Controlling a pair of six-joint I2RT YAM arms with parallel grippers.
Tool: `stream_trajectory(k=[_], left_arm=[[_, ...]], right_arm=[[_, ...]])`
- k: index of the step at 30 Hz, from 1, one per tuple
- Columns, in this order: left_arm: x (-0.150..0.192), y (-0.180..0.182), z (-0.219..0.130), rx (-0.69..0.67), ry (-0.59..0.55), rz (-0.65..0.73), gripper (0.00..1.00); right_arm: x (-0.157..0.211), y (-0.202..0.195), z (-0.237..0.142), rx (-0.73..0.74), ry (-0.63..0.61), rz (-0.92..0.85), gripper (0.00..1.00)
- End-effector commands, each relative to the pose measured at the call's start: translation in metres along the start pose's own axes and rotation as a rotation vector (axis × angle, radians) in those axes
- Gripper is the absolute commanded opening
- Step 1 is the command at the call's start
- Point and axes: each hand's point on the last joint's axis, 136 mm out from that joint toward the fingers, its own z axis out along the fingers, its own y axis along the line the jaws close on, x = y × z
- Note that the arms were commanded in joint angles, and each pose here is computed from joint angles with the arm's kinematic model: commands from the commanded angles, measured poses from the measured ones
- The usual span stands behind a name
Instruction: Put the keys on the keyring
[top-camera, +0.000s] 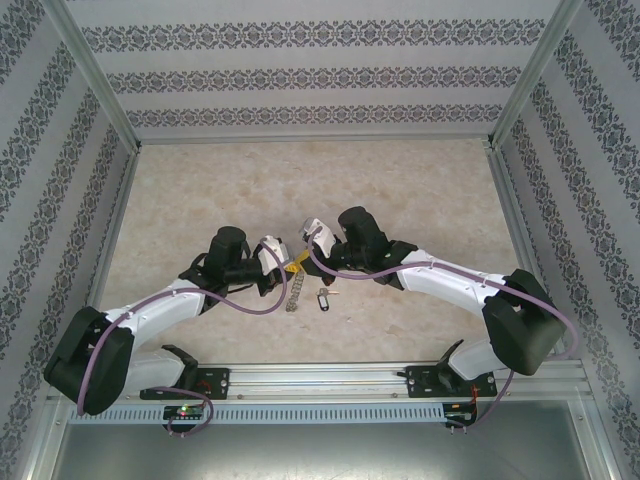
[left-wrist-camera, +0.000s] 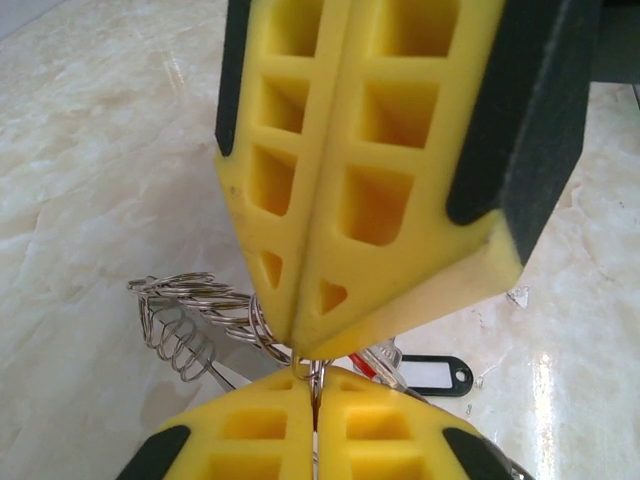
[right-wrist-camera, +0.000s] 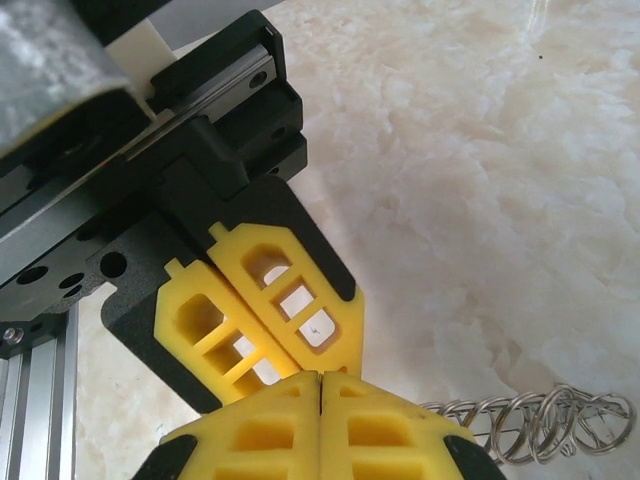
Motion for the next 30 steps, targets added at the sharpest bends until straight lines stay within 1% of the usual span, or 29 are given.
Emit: stream_trajectory(k=[1, 5, 12, 15, 22, 26, 30], left_arm=[[-0.004, -0.002, 0.001, 0.012, 0.006, 0.022, 0.00], [-0.004, 0.000, 0.000, -0.008, 0.004, 0.019, 0.00], [-0.009, 0.005, -0.003, -0.058, -0.042, 0.013, 0.00], [-0.007, 0.007, -0.003, -0.069, -0.049, 0.010, 0.00], [-0.009, 0.007, -0.003, -0.079, -0.086, -0.006, 0.00], [-0.010, 0.007, -0.005, -0.089, -0.092, -0.001, 0.00], [-0.014, 0.007, -0.007, -0.089, -0.102, 0.003, 0.00]], right_arm=[[-0.016, 0.009, -0.008, -0.017, -0.048, -0.040, 0.00], [-0.011, 0.003, -0.012, 0.028, -0.044, -0.019, 0.00], [0.007, -0.015, -0.017, 0.132, -0.034, 0.063, 0.00], [0.000, -0.011, -0.018, 0.113, -0.060, 0.072, 0.00], [-0.011, -0.005, -0.014, 0.083, -0.070, 0.053, 0.00], [-0.009, -0.002, -0.010, 0.055, -0.050, 0.057, 0.00], [-0.007, 0.008, -0.004, -0.017, -0.034, 0.074, 0.00]])
